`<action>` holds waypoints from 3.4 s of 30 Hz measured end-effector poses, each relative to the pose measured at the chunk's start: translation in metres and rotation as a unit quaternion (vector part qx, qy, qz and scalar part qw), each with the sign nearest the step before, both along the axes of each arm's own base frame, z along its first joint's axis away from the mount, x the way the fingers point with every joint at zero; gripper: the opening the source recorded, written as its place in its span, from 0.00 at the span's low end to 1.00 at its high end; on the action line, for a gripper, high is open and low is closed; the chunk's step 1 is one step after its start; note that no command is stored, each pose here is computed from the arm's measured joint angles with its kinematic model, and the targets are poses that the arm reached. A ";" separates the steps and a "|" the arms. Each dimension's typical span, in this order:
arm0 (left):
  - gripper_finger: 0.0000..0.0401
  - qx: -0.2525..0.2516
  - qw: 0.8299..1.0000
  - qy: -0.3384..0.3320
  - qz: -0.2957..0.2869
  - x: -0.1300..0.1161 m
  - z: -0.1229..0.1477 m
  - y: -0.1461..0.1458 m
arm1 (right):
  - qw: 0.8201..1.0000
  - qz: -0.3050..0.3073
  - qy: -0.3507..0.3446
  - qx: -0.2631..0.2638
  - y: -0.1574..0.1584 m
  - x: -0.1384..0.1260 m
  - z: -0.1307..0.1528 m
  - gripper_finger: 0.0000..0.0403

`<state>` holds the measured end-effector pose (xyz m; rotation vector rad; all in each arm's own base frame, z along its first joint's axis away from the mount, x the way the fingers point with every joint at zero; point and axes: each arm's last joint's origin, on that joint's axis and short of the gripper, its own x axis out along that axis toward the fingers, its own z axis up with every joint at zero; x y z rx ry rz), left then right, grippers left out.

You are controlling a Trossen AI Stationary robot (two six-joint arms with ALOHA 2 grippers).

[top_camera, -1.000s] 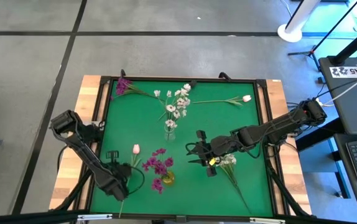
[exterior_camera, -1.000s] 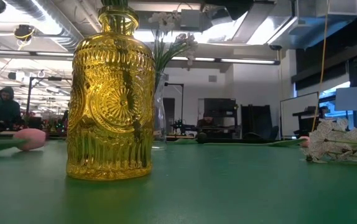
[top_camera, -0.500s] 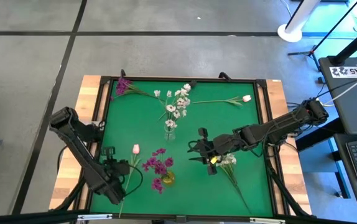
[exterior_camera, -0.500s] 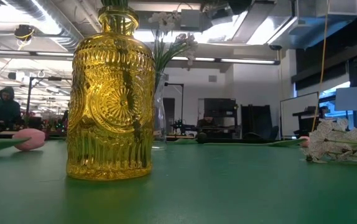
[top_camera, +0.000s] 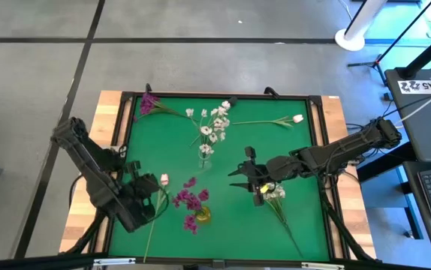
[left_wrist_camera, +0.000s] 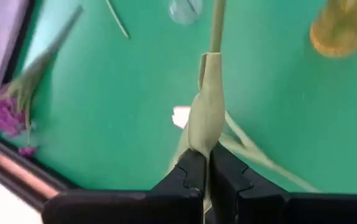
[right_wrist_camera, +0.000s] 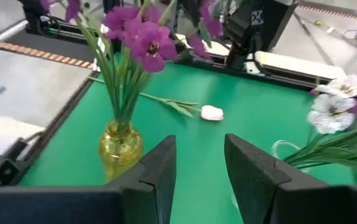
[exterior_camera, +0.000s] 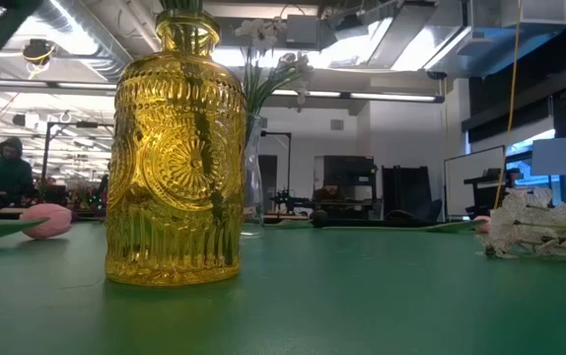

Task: Sort flowers into vase by color
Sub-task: Put the bottom black flower into the yellow vase

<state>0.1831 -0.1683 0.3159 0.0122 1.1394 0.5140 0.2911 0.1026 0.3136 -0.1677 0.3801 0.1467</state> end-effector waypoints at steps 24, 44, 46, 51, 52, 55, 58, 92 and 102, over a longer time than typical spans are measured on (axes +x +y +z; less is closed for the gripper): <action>0.01 0.279 0.945 -0.171 0.018 0.031 0.054 0.076 | 0.966 -0.021 -0.258 0.014 -0.004 0.008 0.051 0.34; 0.00 0.124 0.983 -0.136 -0.012 0.049 0.049 0.078 | 0.955 -0.041 -0.231 -0.181 -0.049 0.017 0.046 0.34; 0.00 0.107 0.986 -0.127 0.001 0.049 0.048 0.082 | 0.947 -0.059 -0.222 -0.226 -0.036 0.013 0.046 0.34; 0.00 0.064 0.993 -0.099 0.031 0.051 0.045 0.095 | 0.935 -0.073 -0.198 -0.286 -0.003 0.005 0.050 0.34; 0.00 0.056 0.993 -0.095 0.033 0.051 0.044 0.097 | 0.935 -0.074 -0.184 -0.294 0.002 0.005 0.052 0.34; 0.00 0.028 0.996 -0.082 0.036 0.053 0.043 0.101 | 0.936 -0.078 -0.140 -0.314 0.012 0.013 0.060 0.34; 0.00 0.000 0.998 -0.062 0.011 0.054 0.043 0.101 | 0.933 -0.074 -0.099 -0.337 0.019 0.028 0.063 0.34; 0.00 -0.082 0.993 -0.066 -0.052 0.052 0.043 0.075 | 0.810 -0.107 0.048 -0.574 0.035 0.118 0.022 0.34; 0.00 -0.107 0.991 -0.060 -0.060 0.052 0.043 0.073 | 0.794 -0.115 0.072 -0.592 0.034 0.116 0.020 0.25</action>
